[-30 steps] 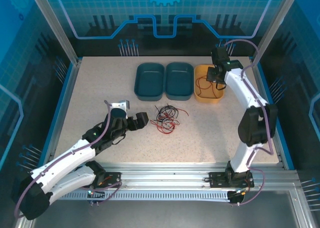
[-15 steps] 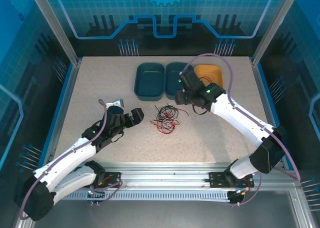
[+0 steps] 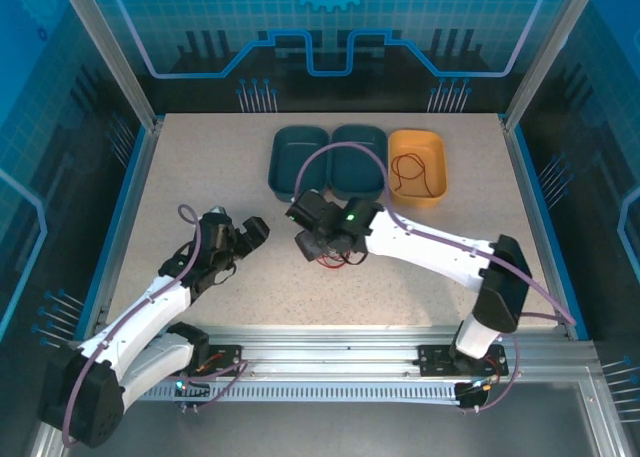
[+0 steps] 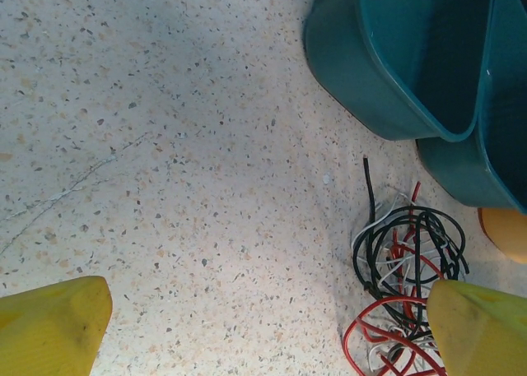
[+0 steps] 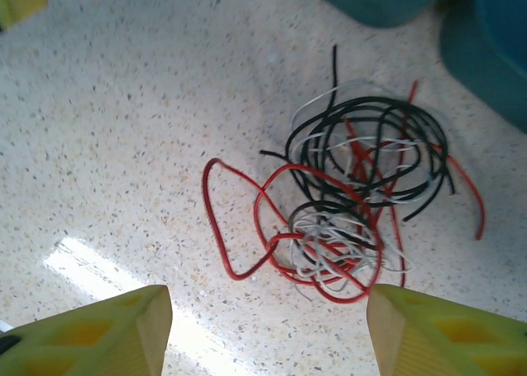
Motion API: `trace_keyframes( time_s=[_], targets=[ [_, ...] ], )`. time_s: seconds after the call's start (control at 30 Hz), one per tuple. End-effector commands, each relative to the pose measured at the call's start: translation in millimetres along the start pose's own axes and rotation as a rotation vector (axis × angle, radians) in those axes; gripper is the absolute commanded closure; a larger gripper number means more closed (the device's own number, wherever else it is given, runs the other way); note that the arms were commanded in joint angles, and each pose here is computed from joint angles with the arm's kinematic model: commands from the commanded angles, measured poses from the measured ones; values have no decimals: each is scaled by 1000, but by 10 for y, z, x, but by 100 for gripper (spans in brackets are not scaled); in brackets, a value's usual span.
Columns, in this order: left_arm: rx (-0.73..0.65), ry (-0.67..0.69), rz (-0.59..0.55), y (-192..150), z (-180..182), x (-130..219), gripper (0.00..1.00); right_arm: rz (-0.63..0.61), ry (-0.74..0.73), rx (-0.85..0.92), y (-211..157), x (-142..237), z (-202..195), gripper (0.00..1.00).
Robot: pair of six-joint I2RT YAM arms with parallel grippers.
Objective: Untangle the cables
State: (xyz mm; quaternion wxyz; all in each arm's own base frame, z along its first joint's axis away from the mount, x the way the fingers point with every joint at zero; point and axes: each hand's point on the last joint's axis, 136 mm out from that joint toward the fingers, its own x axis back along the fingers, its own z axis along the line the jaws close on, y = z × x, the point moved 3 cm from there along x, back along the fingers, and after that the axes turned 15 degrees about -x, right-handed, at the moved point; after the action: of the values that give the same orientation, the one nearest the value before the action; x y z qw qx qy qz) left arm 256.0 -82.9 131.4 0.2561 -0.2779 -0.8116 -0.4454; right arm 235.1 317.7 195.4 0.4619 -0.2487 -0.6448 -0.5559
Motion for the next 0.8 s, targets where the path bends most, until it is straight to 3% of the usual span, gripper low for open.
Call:
trace_keyframes(
  time_s=[0.0, 0.53, 0.67, 0.77],
  targets=[
    [26, -11, 17, -50, 33, 10, 1, 59, -60, 76, -91, -82, 69, 37],
    [28, -19, 26, -85, 47, 6, 1, 153, -92, 55, -153, -618, 148, 46],
    [24, -28, 25, -88, 38, -3, 1, 168, -101, 4, -123, -706, 103, 59],
    [19, -36, 27, -93, 28, -12, 1, 173, -121, -61, -75, -717, 42, 81]
  ],
)
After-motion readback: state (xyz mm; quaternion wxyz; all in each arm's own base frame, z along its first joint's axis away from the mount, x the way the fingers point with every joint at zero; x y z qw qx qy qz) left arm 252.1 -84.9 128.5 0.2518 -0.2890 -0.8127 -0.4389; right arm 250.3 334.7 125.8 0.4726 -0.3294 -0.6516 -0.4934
